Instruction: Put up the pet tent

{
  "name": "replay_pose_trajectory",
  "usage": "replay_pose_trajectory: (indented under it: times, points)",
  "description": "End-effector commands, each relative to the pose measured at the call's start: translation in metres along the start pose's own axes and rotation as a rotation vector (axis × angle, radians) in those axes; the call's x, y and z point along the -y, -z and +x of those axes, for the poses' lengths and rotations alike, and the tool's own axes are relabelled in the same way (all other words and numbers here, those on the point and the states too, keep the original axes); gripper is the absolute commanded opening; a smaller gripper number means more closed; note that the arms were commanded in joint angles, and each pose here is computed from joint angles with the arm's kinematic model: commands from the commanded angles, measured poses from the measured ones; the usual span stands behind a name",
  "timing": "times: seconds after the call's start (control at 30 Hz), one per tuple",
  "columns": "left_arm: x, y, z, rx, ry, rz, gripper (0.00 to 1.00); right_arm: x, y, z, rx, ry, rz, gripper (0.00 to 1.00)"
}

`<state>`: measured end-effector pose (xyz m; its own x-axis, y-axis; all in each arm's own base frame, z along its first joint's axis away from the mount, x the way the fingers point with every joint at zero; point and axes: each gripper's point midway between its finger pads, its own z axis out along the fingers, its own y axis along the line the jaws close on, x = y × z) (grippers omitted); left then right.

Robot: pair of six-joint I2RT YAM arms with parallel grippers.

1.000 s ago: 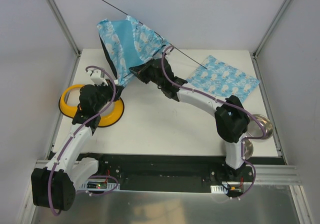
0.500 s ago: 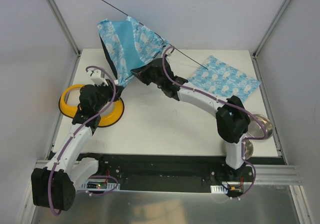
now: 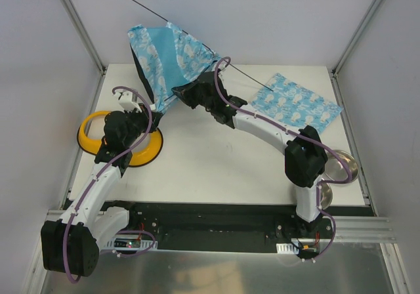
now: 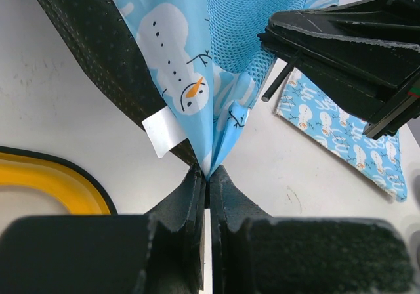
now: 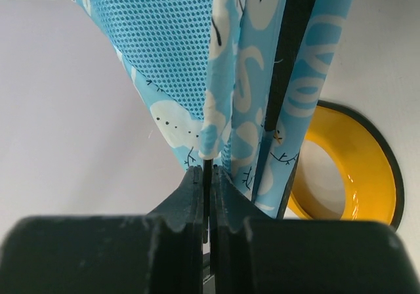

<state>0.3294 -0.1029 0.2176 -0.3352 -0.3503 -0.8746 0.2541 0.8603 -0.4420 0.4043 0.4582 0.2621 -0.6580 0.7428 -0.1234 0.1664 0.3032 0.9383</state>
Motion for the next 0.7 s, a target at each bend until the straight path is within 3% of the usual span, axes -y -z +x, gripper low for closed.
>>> replay_pose_trajectory:
  times: [0.0, 0.5, 0.67]
  points:
    - [-0.011, 0.012, 0.006, -0.023, -0.011, -0.058, 0.00, 0.036, -0.008, -0.151, 0.531, -0.001, 0.144, 0.00]
    - [-0.007, 0.012, 0.009, -0.030, -0.001, -0.035, 0.00, 0.043, -0.019, -0.146, 0.585, 0.120, 0.194, 0.00]
    - [-0.007, 0.011, 0.007, -0.025, 0.001, -0.039, 0.00, 0.041, -0.016, -0.140, 0.544, 0.130, 0.170, 0.00]
